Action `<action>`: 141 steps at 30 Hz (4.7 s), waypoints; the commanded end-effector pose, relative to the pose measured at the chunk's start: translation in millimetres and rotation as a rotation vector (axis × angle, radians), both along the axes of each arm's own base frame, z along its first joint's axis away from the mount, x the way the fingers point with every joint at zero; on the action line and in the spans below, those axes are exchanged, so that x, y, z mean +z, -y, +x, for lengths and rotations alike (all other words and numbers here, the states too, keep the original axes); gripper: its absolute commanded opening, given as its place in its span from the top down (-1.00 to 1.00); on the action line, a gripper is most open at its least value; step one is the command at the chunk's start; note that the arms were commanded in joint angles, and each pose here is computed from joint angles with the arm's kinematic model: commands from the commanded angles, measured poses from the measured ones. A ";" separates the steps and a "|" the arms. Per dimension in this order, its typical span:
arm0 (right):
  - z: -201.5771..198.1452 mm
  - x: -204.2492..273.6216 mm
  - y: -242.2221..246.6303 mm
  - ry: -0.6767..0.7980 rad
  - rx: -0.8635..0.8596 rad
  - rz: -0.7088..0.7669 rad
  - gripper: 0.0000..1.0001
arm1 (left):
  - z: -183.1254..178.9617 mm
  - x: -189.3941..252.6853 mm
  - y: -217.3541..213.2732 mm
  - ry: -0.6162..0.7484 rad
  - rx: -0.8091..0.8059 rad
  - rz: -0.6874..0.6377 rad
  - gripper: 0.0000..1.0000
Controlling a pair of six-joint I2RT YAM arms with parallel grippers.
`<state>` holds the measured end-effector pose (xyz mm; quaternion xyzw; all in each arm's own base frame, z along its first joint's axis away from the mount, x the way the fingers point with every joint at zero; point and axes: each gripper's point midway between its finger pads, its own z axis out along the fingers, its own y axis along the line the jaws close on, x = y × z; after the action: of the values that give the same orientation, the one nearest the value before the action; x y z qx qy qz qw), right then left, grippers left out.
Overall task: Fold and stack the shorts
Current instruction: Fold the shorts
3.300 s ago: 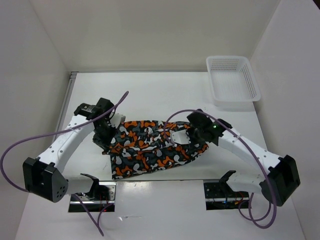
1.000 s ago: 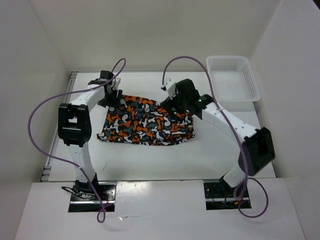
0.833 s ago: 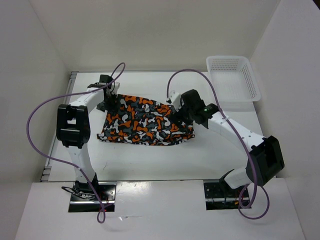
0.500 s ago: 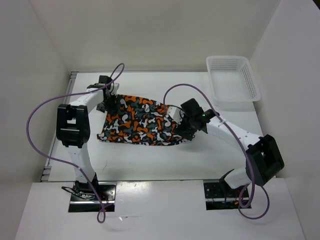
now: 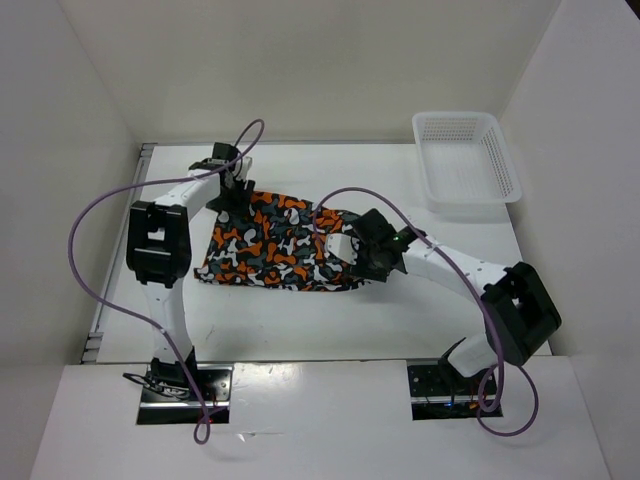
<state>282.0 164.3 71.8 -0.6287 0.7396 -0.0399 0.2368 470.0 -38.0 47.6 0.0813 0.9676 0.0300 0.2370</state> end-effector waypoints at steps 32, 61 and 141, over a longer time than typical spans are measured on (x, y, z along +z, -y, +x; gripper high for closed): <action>3.3 73.3 -39.7 0.087 -0.056 0.315 -0.99 | 21.9 -10.9 -12.2 -0.021 0.020 -0.055 0.19; 22.3 -60.2 11.6 -0.567 -1.182 0.593 -0.68 | -61.6 -13.3 -34.3 -0.181 0.068 -0.091 -0.36; 98.3 148.0 -188.5 -0.023 -0.633 0.458 1.00 | -59.8 -28.1 172.5 -0.196 -0.414 -0.419 0.60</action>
<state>403.2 311.5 207.5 -0.2831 0.8993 0.0130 0.3330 405.0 -203.9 21.9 0.2213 0.9377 -0.2204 0.1523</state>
